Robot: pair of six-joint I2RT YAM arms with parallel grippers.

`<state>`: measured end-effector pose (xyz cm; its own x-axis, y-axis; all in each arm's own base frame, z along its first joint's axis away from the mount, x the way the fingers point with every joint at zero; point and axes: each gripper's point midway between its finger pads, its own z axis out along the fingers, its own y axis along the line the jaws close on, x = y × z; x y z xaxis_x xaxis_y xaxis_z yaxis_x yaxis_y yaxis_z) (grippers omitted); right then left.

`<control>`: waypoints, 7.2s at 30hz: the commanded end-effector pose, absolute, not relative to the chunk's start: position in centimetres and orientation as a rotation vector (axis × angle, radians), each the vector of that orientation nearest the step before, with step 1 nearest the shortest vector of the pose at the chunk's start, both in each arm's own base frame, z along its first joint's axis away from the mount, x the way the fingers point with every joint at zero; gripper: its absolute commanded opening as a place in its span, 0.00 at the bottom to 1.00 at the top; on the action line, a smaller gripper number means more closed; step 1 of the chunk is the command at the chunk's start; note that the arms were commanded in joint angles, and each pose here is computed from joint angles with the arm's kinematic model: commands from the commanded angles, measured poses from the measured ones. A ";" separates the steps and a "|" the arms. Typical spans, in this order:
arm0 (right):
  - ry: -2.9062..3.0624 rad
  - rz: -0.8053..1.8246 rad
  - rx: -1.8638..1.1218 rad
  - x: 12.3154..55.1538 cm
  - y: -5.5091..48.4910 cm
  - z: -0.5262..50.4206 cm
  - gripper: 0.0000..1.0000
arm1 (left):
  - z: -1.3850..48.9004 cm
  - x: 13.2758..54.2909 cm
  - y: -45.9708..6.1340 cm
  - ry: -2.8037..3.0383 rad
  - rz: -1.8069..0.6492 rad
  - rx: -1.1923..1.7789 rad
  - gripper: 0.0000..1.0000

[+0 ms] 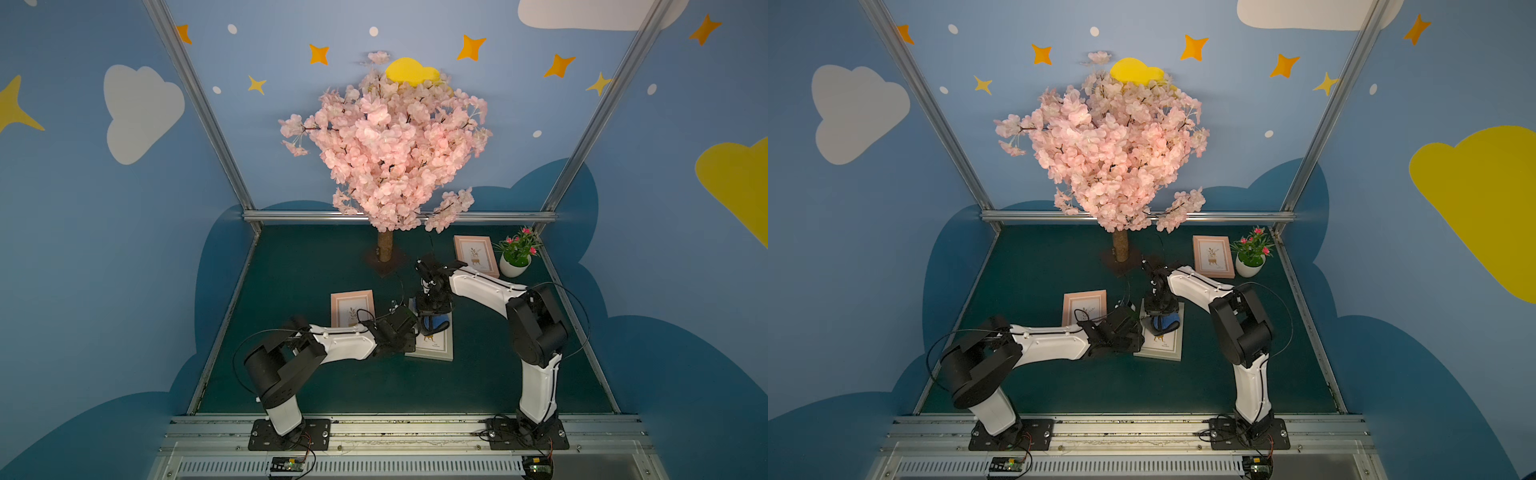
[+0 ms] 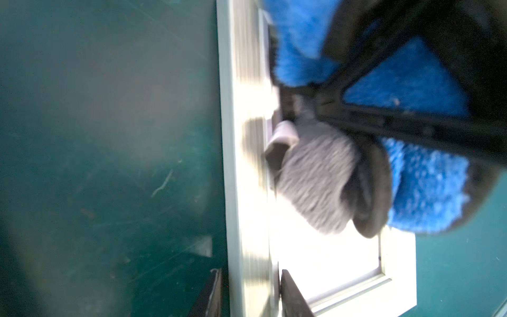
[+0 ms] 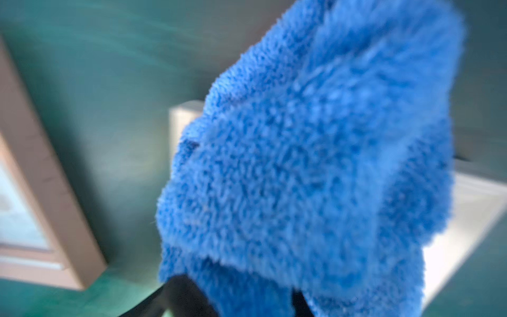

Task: Wipe the picture frame with a cloth
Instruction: Wipe the dirt from the picture frame.

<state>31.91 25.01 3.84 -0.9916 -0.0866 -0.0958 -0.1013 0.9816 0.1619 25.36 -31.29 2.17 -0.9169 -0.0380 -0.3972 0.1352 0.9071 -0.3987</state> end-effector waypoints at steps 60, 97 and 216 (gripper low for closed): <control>3.032 0.207 -0.102 24.1 19.1 7.3 0.00 | 0.0 23.7 -30.3 2.781 -0.400 0.346 0.52; 3.132 0.210 -0.207 21.9 21.5 3.3 0.00 | -2.4 22.3 -26.5 2.877 -0.176 0.031 0.26; 3.172 0.428 -0.099 20.8 25.1 2.5 0.00 | -2.3 22.0 -27.8 2.831 -0.371 -0.025 0.28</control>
<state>22.35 23.87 3.11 -0.9980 -0.0619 -0.0133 -0.0633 0.9679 0.2432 25.44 -31.64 1.95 -0.9060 -0.0947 -0.4126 0.0812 0.9176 -0.3891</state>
